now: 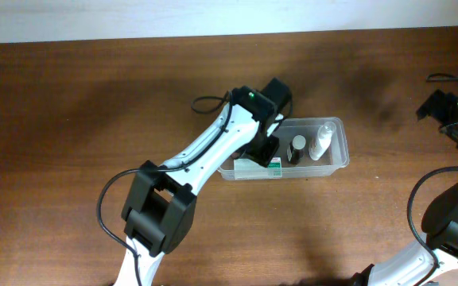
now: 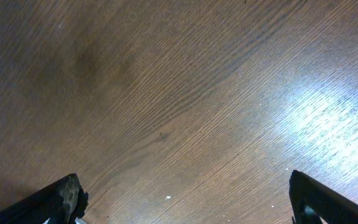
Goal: Pack container
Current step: 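Lower the jar into the container beside the orange tube and release, then raise the left gripper out of the container and withdraw it left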
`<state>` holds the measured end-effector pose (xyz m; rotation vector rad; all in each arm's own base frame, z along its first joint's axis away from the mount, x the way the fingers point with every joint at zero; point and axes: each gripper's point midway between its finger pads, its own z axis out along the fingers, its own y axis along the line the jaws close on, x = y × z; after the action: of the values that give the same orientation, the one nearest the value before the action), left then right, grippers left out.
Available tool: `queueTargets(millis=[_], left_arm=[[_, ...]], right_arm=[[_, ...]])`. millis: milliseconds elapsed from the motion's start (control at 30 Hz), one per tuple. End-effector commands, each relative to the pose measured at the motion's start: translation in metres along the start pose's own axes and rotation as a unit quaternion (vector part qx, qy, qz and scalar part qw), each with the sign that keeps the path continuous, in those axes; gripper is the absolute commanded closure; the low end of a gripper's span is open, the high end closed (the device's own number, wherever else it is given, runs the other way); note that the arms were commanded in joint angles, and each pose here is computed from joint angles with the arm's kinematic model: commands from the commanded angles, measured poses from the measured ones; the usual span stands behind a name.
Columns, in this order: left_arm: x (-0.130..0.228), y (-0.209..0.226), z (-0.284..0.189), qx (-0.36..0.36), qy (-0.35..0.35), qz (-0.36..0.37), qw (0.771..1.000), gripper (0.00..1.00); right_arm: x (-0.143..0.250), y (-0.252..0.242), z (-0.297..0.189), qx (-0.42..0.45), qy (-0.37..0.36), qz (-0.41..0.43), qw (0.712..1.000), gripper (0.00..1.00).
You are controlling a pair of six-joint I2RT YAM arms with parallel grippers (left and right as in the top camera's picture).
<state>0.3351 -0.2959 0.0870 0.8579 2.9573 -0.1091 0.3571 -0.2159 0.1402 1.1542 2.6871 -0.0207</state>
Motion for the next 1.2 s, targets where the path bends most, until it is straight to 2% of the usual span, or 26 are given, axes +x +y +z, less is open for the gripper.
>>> queueTargets(millis=[0, 167, 300, 500, 633, 733, 767, 900, 1100, 1167], left_arm=[[-0.023, 0.018, -0.053, -0.031, -0.067, -0.005, 0.997, 0.31], [-0.025, 0.046, -0.112, -0.061, -0.119, -0.046, 0.99, 0.21], [-0.009, 0.077, -0.156, -0.072, -0.15, -0.082, 0.983, 0.14], [0.055, 0.153, -0.226, -0.132, -0.18, -0.214, 0.951, 0.13], [0.081, 0.184, -0.252, -0.144, -0.2, -0.261, 0.933, 0.13], [0.102, 0.206, -0.258, -0.153, -0.193, -0.299, 0.922, 0.13], [0.111, 0.215, -0.258, -0.157, -0.185, -0.317, 0.917, 0.09], [0.128, 0.238, -0.251, -0.162, -0.164, -0.361, 0.904, 0.09], [0.12, 0.258, -0.223, -0.15, -0.163, -0.391, 0.893, 0.09], [0.118, 0.262, -0.213, -0.149, -0.162, -0.404, 0.888, 0.01]], right_arm=[[-0.001, 0.0, -0.002, 0.0, -0.004, 0.004, 1.0, 0.02], [-0.001, 0.0, -0.002, 0.0, -0.004, 0.004, 1.0, 0.02], [-0.001, 0.0, -0.002, 0.0, -0.004, 0.004, 1.0, 0.02], [-0.001, 0.0, -0.002, 0.0, -0.004, 0.004, 1.0, 0.02], [-0.001, 0.0, -0.002, 0.0, -0.004, 0.004, 1.0, 0.02], [-0.001, 0.0, -0.002, 0.0, -0.004, 0.004, 1.0, 0.02], [-0.001, 0.0, -0.002, 0.0, -0.004, 0.004, 1.0, 0.02], [-0.001, 0.0, -0.002, 0.0, -0.004, 0.004, 1.0, 0.02], [-0.001, 0.0, -0.002, 0.0, -0.004, 0.004, 1.0, 0.02], [-0.001, 0.0, -0.002, 0.0, -0.004, 0.004, 1.0, 0.02]])
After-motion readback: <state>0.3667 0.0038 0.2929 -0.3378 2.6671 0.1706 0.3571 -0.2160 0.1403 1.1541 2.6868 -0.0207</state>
